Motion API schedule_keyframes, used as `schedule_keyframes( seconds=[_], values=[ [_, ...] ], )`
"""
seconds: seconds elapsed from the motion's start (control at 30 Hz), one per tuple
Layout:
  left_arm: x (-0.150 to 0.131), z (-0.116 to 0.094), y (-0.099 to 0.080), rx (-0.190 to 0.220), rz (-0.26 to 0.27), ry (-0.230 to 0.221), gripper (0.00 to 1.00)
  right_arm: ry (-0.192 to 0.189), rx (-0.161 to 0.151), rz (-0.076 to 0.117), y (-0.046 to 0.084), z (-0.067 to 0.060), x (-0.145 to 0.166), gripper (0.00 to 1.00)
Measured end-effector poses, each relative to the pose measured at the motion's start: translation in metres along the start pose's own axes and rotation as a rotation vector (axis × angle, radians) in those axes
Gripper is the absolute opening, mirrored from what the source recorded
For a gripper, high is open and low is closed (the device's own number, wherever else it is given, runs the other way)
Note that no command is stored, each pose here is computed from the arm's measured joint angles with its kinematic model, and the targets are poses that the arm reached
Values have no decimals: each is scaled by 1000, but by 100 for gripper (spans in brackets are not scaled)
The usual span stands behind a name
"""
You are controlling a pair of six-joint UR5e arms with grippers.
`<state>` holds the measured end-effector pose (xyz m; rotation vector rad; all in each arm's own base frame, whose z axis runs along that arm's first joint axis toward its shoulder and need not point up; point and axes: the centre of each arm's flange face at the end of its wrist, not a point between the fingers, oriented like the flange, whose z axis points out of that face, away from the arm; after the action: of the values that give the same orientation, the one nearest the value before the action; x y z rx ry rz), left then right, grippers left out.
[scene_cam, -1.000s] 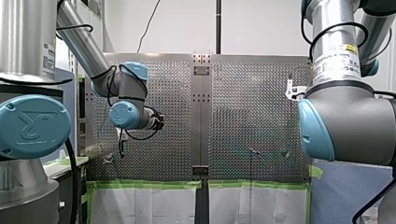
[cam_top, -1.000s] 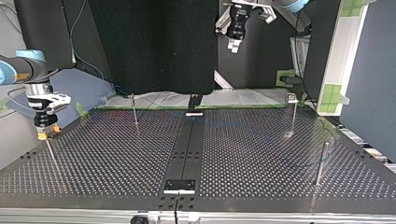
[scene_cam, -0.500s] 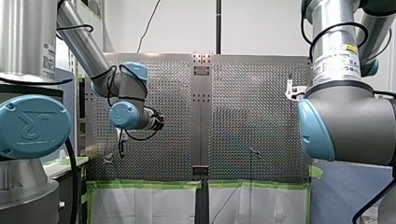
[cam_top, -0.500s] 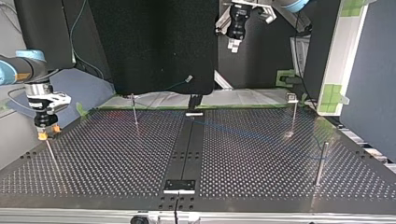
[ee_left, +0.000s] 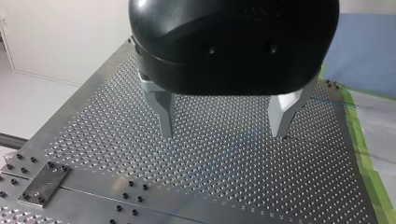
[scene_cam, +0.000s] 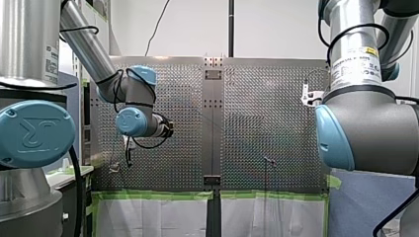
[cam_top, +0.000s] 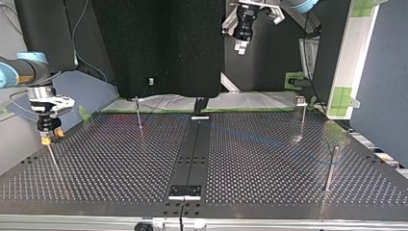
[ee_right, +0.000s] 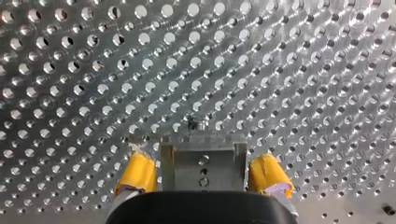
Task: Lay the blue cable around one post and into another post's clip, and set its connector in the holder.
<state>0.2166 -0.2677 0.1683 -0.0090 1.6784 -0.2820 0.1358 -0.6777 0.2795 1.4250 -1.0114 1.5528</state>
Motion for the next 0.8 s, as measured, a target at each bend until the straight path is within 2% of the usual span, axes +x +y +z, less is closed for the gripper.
schedule_keyframes(
  seconds=[0.2,0.53,0.8],
  values=[
    [0,0,0,0,0,-1,100,-19,23,-4,-13,0,-2,100],
    [0,0,0,-1,1,1,100,-84,59,-41,-44,-2,-10,100],
    [0,-1,0,-1,1,2,100,-99,83,-51,-65,-2,-13,100]
  ],
)
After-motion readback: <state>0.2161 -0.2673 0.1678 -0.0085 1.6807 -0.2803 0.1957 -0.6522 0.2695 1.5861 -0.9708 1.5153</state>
